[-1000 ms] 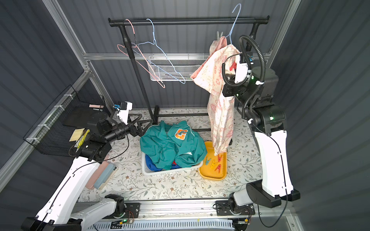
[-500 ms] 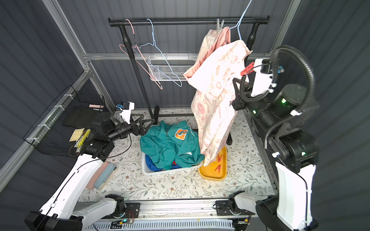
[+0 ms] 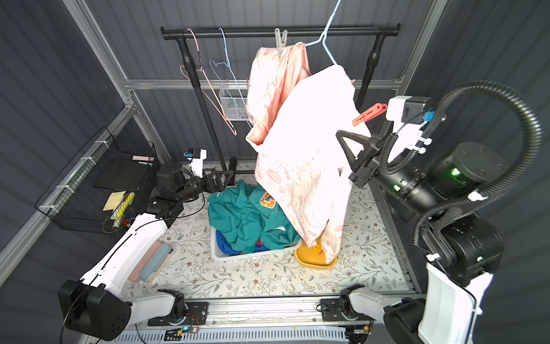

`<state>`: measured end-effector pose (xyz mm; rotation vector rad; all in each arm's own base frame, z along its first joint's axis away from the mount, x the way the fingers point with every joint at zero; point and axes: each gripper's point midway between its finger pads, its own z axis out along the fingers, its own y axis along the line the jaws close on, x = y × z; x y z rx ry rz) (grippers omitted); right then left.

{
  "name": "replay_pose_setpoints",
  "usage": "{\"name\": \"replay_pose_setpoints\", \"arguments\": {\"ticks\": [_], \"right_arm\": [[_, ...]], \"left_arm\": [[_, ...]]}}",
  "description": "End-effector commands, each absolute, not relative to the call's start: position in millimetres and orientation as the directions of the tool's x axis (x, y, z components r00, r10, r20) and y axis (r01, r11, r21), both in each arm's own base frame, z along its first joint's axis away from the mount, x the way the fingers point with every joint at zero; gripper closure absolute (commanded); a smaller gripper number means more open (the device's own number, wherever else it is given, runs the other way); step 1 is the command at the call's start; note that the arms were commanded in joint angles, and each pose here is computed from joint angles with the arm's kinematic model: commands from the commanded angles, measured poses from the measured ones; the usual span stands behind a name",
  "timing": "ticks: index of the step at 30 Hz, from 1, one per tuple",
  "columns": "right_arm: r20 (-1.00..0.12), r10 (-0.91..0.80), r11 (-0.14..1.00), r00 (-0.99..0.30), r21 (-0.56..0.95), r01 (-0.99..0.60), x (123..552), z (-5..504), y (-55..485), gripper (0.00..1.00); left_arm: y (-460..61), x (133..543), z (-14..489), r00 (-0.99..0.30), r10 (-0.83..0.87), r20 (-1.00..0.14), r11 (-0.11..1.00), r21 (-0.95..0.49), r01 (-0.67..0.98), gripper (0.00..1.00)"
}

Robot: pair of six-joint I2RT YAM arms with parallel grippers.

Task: Remove the clothespins securing jackets to the hanger
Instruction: Adjust the jacket in the basket.

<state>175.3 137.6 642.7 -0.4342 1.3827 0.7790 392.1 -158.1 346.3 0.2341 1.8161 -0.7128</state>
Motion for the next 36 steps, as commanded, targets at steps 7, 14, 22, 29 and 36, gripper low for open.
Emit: {"name": "replay_pose_setpoints", "arguments": {"ticks": [7,14,22,29,36], "right_arm": [[-0.956,0.265,0.537,0.128,0.036,-0.843,125,678,150,1.00],[-0.957,0.266,0.476,0.112,0.029,-0.879,121,680,159,1.00],[-0.961,0.257,0.453,0.098,0.030,-0.891,122,675,163,1.00],[-0.965,0.241,0.445,0.099,0.019,-0.895,130,671,168,1.00],[-0.966,0.253,0.390,0.063,0.042,-0.920,156,670,184,1.00]], "left_arm": [[-164,375,422,0.026,-0.194,-0.981,0.752,-0.132,0.646,0.01],[-145,381,445,0.171,-0.156,-0.973,0.840,-0.040,0.542,0.01],[-132,401,453,0.200,-0.131,-0.971,0.891,-0.027,0.454,0.05],[-200,393,437,0.188,-0.061,-0.980,0.649,0.104,0.753,0.81],[-270,363,402,-0.001,0.001,-1.000,0.401,-0.001,0.916,1.00]]}}
